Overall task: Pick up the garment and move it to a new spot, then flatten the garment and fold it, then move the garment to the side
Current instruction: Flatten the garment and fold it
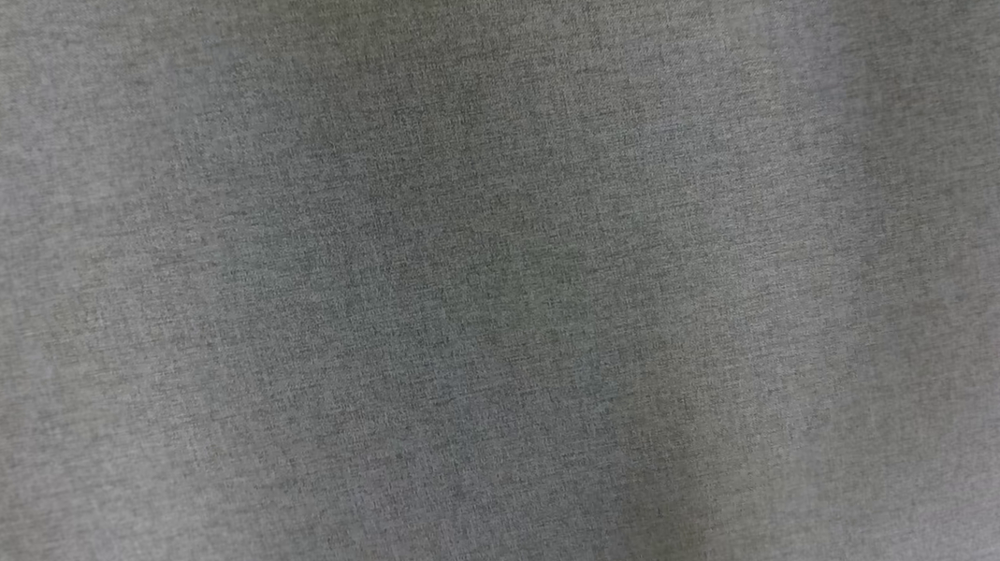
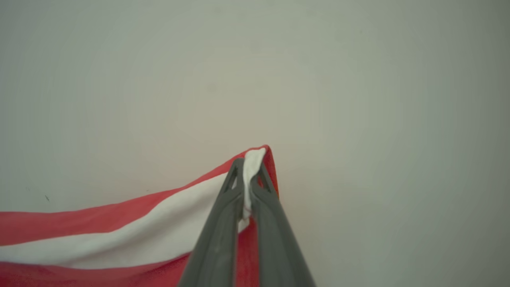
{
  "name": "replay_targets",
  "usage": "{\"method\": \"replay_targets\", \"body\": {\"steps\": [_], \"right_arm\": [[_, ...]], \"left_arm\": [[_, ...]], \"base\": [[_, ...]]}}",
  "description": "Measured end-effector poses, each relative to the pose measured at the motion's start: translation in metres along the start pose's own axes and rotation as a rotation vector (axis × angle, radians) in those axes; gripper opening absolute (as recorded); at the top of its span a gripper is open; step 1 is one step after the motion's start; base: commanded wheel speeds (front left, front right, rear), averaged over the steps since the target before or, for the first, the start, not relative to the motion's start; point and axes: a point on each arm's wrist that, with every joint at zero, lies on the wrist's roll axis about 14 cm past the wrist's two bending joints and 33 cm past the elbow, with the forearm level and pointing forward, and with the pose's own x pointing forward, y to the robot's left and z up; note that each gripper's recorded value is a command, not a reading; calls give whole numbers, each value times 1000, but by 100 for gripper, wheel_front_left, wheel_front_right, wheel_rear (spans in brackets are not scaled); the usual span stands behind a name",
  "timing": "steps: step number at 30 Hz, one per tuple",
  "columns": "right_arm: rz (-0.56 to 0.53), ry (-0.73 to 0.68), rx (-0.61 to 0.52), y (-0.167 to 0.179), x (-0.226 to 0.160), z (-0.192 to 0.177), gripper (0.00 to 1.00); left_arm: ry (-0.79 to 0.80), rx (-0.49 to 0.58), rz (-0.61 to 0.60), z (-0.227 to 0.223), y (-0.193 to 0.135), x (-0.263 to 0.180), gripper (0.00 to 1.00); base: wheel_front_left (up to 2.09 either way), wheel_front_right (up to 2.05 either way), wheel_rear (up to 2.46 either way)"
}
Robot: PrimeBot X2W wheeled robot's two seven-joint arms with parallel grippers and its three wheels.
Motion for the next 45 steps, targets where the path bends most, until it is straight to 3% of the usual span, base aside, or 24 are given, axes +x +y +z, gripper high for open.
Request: {"method": "replay_targets", "body": {"steps": [10, 17, 24, 45], "right_arm": [[24, 79, 111, 15, -50, -53, 0], [17, 154, 160, 8, -120, -80, 0], [6, 253, 202, 7, -202, -101, 0], [-120, 451, 333, 16, -392, -101, 0]], "left_arm": [[36, -120, -24, -46, -24, -43, 0], [58, -214, 6, -56, -48, -94, 0], [124, -283, 14, -72, -98, -157, 0], [357, -410, 47, -95, -200, -317, 0]], "base": [[0, 0, 0], [0, 0, 0], [0, 0, 0], [0, 0, 0]]}}
